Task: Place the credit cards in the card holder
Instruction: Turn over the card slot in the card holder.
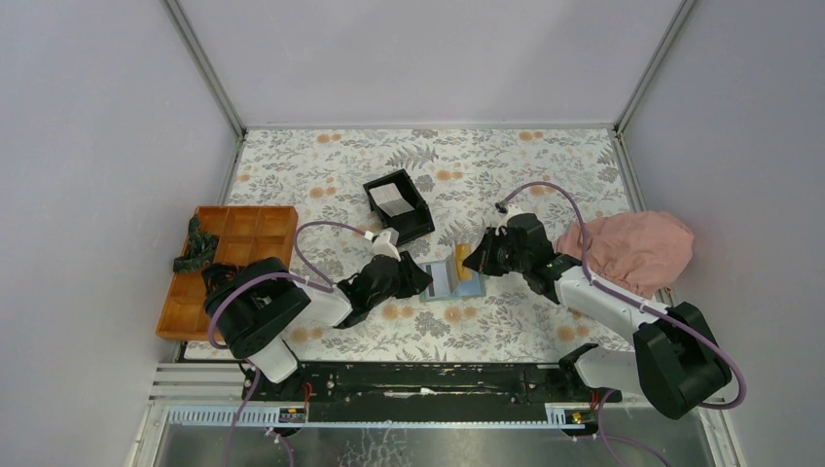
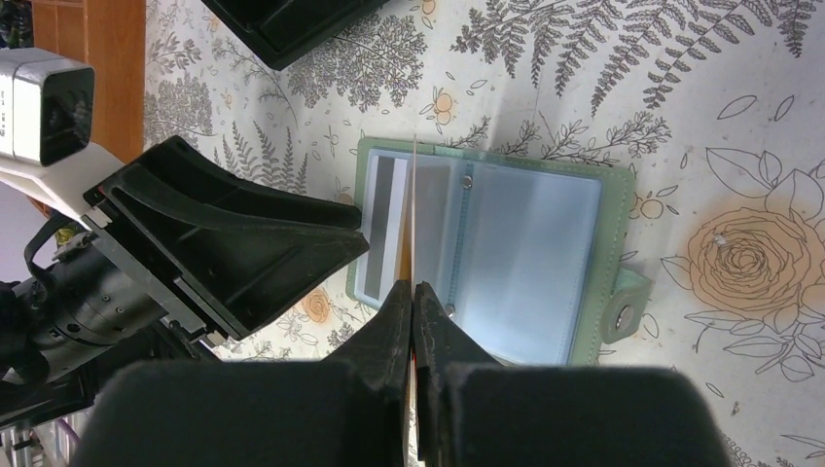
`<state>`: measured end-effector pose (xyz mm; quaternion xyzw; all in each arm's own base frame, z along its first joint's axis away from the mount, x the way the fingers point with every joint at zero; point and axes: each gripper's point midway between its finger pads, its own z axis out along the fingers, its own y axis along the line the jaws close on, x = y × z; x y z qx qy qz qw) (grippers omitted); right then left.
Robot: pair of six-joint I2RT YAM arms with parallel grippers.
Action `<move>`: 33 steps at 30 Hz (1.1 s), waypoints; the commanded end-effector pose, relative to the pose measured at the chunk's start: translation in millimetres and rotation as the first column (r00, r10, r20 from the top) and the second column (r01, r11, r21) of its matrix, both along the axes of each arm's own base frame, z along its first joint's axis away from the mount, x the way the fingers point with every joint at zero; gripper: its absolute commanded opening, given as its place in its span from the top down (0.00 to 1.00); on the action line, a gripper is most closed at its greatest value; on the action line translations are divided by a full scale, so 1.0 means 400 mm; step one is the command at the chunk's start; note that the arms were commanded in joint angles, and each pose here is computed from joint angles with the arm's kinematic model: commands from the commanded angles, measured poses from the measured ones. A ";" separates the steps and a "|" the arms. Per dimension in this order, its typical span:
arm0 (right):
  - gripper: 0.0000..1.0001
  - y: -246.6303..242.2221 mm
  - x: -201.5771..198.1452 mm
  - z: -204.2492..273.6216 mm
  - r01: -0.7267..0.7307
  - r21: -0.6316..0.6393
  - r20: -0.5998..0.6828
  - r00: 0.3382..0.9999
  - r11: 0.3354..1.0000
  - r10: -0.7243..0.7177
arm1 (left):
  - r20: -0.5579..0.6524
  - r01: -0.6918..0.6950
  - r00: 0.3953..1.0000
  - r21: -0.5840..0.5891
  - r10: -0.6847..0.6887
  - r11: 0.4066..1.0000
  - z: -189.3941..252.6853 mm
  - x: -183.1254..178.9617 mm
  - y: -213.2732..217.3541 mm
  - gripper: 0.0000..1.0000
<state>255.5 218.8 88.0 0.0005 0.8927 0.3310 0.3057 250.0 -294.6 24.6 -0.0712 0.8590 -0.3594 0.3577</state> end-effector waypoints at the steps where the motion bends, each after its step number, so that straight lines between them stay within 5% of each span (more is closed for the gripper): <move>1: 1.00 0.027 0.011 0.024 -0.028 0.044 0.032 0.999 0.999 0.026 | -0.067 0.013 0.998 0.122 -0.004 0.992 -0.084 -0.038 0.047 0.57; 21: 1.00 0.100 -0.002 0.004 -0.092 0.014 0.031 0.995 0.996 0.091 | -0.077 0.009 0.997 0.149 0.003 0.989 -0.089 -0.040 0.058 0.58; 33: 1.00 0.108 -0.005 -0.050 -0.101 0.005 -0.004 0.995 0.995 0.101 | -0.046 -0.092 0.993 0.259 0.107 0.961 -0.062 -0.040 0.148 0.54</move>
